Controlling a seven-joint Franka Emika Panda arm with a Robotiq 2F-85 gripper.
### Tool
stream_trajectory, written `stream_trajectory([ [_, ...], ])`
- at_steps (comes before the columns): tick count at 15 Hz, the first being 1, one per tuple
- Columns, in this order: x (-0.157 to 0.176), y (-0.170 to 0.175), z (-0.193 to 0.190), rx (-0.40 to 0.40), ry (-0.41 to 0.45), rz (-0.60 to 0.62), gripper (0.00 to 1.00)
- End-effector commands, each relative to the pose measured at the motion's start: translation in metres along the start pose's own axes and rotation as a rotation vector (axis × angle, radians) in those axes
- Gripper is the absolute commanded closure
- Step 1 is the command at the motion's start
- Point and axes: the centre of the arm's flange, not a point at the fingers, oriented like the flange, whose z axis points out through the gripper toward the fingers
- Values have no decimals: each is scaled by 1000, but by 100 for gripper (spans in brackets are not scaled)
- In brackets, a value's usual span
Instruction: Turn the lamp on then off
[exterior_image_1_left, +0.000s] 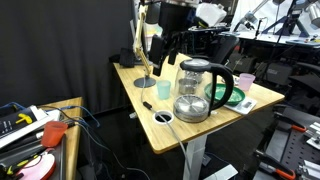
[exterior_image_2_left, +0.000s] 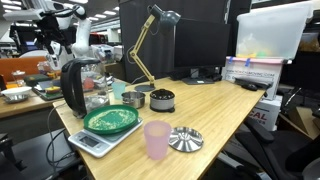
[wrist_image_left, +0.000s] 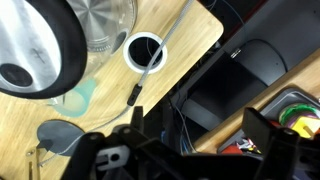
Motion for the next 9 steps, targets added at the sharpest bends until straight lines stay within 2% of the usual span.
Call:
stream_trajectory([
  [1,42,-17,38,-74,53,25,0],
  [3,64,-15,55,-95,92,92,0],
  [4,36,-7,39,-71,63,50,0],
  [6,42,-4,50,-71,54,62,0],
  [9,40,-9,42,-71,65,55,0],
])
